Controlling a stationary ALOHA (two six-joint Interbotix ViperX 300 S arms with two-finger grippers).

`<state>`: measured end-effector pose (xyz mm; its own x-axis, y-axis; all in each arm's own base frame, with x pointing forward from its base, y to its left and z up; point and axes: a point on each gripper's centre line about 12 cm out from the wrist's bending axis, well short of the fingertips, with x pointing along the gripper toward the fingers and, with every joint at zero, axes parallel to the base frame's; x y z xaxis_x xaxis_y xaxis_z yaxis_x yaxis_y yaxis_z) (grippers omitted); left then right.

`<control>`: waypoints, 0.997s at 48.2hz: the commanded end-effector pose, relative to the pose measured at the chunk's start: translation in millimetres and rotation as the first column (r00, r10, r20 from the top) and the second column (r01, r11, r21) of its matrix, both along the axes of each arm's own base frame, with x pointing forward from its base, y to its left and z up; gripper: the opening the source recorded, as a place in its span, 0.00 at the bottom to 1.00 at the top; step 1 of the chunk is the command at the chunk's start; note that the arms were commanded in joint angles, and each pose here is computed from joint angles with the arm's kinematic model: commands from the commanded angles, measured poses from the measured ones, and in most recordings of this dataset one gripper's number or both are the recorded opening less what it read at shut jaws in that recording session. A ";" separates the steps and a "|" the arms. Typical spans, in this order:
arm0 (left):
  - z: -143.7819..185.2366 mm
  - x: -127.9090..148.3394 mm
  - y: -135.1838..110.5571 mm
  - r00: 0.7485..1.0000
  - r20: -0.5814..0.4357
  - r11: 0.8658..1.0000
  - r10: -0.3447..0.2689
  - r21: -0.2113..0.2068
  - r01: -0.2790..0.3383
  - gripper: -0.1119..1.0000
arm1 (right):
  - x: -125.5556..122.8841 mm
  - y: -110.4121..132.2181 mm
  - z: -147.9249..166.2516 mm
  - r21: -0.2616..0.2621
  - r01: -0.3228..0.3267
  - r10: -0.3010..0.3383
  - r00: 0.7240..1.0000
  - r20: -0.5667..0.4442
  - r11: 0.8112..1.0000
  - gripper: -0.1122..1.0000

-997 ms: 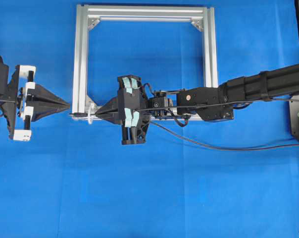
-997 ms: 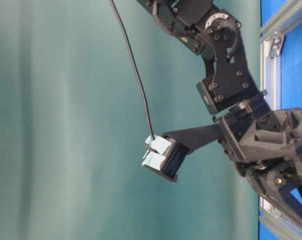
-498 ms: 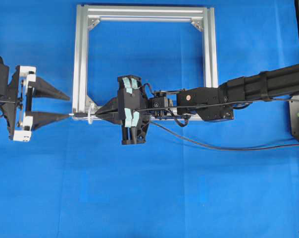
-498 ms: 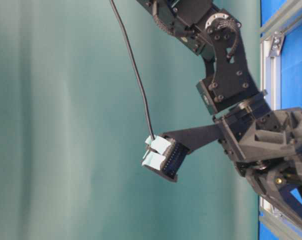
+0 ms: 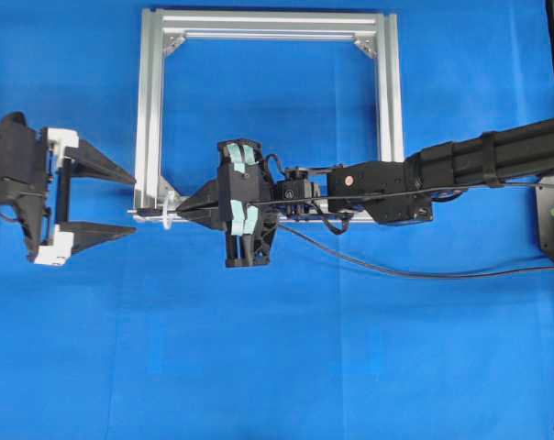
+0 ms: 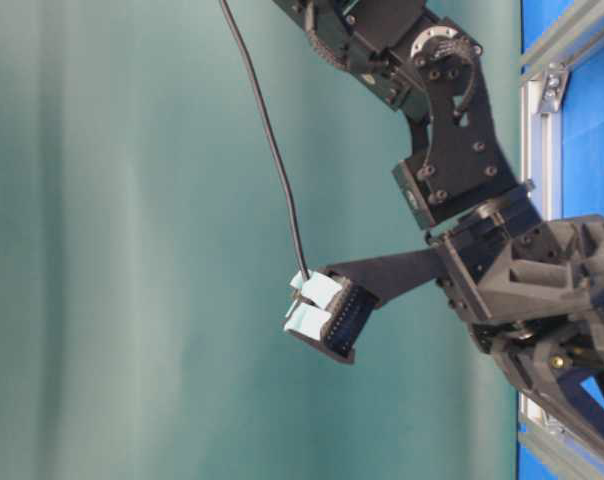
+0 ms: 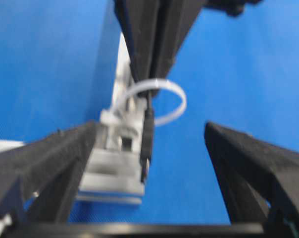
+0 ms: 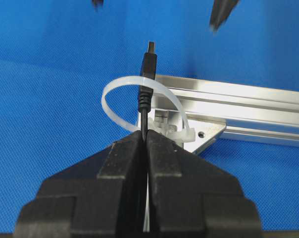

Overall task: Insert the wire through the string loop located on the left side.
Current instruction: 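Close the left gripper on the plug protruding through the loop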

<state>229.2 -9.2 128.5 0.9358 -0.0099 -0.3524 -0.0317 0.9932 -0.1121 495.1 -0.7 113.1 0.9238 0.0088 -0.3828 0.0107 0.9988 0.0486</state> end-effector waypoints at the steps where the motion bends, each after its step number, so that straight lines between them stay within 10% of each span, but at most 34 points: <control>1: -8.2 11.6 -1.7 1.000 -0.031 1.000 -0.005 0.003 0.005 0.90 | 5.2 -0.8 16.9 -0.001 0.001 -0.001 0.999 0.048 1.000 0.10; 48: -25.2 25.7 -2.3 0.998 -0.069 1.000 -0.004 0.012 0.005 0.90 | 5.5 -0.8 17.0 -0.002 0.001 -0.001 0.999 0.046 1.000 0.10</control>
<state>251.5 -9.9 96.9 0.8956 -0.0026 -0.4449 -0.0456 0.9942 -0.0977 495.1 -0.7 113.1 0.9238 0.0088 -0.3828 0.0107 0.9988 0.0486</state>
